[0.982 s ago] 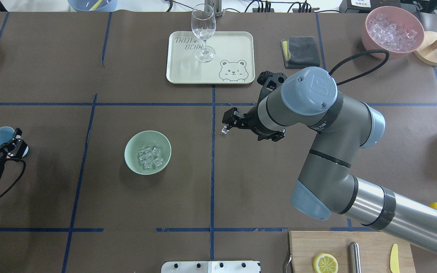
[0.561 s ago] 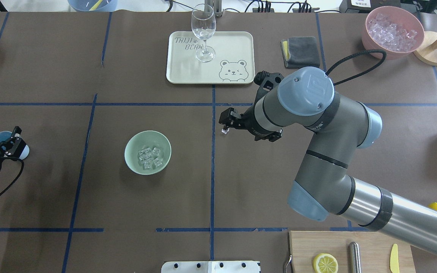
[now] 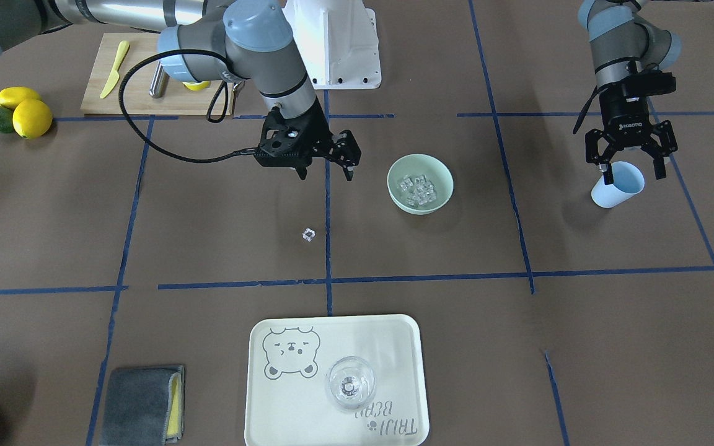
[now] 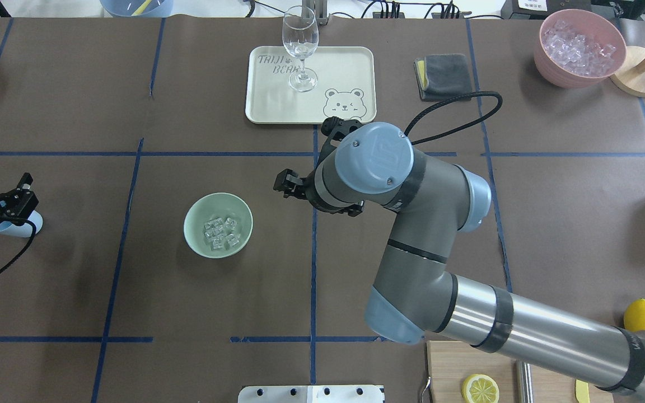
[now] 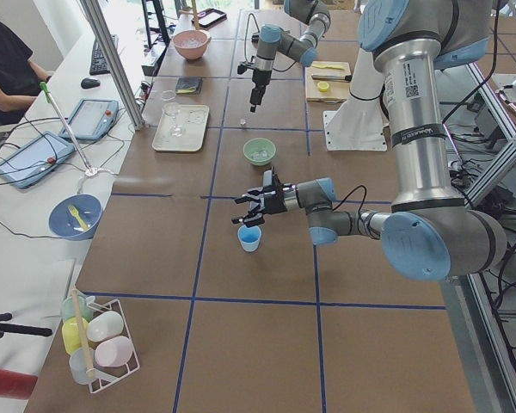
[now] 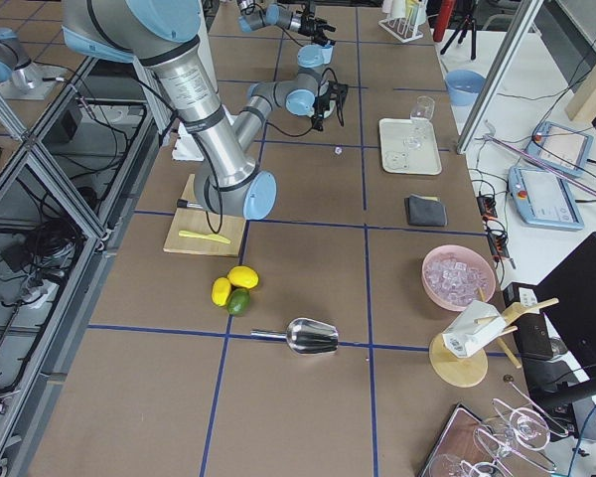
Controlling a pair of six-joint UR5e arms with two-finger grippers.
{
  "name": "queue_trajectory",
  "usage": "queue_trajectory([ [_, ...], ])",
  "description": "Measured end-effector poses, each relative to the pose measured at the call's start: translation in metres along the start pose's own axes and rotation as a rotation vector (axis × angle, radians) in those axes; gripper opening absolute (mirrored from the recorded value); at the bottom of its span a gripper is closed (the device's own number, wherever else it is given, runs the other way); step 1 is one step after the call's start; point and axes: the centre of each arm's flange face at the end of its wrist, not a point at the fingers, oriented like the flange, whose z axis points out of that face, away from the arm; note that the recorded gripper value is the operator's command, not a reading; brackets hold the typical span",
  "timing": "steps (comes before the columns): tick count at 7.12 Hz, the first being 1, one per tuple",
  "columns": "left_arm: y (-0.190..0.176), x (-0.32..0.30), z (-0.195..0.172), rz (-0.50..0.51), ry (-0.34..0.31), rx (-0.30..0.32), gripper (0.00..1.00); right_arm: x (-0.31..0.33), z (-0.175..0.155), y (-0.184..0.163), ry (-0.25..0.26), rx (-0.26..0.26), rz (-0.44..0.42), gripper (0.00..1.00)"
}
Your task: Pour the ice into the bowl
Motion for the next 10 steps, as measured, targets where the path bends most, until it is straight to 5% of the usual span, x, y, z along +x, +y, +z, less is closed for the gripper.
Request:
queue_trajectory([
  [5, -0.115, -0.036, 0.049, 0.281, 0.002, -0.137, 1.00, -0.060, 0.067, 0.039, 0.078, 0.008, -0.005, 1.00],
  [7, -0.140, -0.030, 0.063, 0.319, -0.017, -0.181, 1.00, -0.070, 0.075, 0.049, 0.088, -0.002, -0.014, 0.97],
  [9, -0.168, -0.045, 0.080, 0.390, -0.012, -0.246, 1.00, -0.071, 0.082, 0.061, 0.098, -0.015, -0.024, 0.08],
  [10, -0.187, -0.052, 0.092, 0.429, -0.003, -0.293, 1.00, -0.072, 0.084, 0.065, 0.100, -0.015, -0.029, 0.00],
])
